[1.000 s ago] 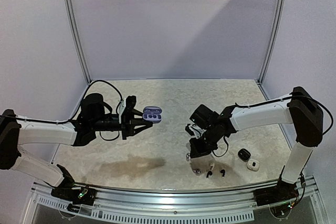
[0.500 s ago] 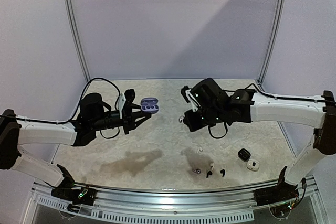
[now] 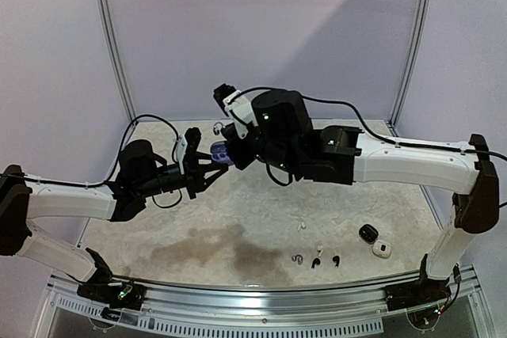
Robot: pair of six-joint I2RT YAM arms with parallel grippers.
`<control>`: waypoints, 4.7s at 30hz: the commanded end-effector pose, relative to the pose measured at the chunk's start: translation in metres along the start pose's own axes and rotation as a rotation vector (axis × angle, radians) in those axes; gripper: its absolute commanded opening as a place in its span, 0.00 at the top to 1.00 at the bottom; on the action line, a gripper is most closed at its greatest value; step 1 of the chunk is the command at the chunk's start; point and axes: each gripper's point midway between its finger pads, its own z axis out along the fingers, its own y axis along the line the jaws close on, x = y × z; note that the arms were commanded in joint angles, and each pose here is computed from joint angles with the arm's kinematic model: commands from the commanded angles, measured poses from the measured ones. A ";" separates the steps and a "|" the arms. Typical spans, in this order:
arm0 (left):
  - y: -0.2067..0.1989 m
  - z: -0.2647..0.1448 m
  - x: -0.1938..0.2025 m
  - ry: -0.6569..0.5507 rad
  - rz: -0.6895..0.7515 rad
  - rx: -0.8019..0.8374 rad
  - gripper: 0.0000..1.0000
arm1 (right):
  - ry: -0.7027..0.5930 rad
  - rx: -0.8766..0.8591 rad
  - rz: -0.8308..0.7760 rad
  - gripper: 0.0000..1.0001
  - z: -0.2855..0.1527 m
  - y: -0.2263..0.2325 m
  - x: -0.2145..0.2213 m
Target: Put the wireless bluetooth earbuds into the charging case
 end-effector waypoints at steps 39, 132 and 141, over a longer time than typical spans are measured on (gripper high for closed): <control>0.002 0.002 -0.012 -0.040 -0.024 -0.031 1.00 | 0.172 0.004 -0.285 0.93 0.035 0.023 0.073; -0.053 -0.002 0.005 0.033 0.087 0.303 1.00 | 0.096 -0.463 -0.473 0.81 -0.024 0.047 0.061; -0.055 -0.002 0.006 0.038 0.085 0.315 1.00 | 0.065 -0.448 -0.478 0.80 -0.025 0.044 0.051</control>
